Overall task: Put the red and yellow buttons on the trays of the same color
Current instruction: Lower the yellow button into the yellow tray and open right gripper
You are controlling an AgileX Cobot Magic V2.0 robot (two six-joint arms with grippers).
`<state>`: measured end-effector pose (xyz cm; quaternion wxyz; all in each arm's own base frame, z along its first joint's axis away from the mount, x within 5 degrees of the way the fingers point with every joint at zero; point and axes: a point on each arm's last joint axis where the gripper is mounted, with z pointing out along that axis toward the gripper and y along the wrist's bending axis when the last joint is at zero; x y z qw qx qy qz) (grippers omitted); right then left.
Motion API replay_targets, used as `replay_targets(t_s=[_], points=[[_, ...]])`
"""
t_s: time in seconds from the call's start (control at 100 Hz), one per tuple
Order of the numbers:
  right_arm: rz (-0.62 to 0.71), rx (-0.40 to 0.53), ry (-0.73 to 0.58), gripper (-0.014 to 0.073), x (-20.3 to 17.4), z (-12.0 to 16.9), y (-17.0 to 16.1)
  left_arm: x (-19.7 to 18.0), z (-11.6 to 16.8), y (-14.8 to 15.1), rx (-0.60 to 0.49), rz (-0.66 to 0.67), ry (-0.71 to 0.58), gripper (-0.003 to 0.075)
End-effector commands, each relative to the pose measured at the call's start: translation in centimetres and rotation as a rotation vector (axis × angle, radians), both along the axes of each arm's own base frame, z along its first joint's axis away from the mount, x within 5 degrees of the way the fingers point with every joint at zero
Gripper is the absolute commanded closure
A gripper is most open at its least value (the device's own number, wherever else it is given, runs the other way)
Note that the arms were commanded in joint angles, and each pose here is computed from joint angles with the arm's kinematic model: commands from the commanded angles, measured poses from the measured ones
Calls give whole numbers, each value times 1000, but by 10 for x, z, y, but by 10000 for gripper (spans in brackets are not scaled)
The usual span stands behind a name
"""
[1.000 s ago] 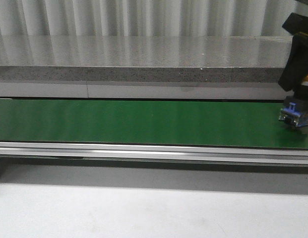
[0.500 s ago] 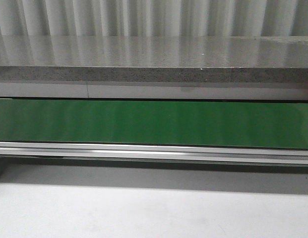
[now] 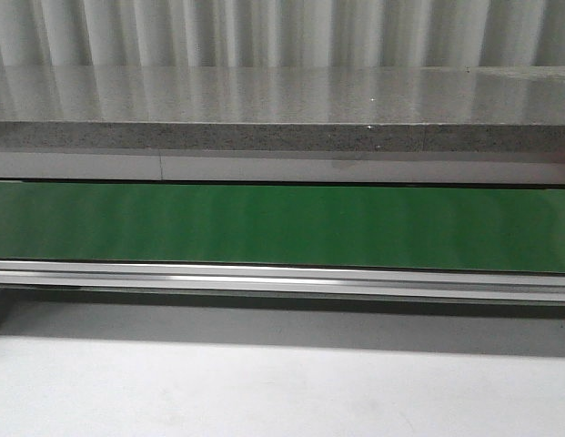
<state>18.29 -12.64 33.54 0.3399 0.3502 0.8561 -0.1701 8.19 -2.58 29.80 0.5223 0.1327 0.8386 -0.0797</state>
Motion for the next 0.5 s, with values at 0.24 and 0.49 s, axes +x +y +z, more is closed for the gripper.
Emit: replay_targets(t_s=[0.24, 0.49], points=[[-222, 13, -96, 596, -13, -41, -33, 2, 13, -1, -42, 0, -84, 741], [-334, 115, -180, 596, 0, -72, -54, 2, 13, -1, -42, 0, -84, 741]])
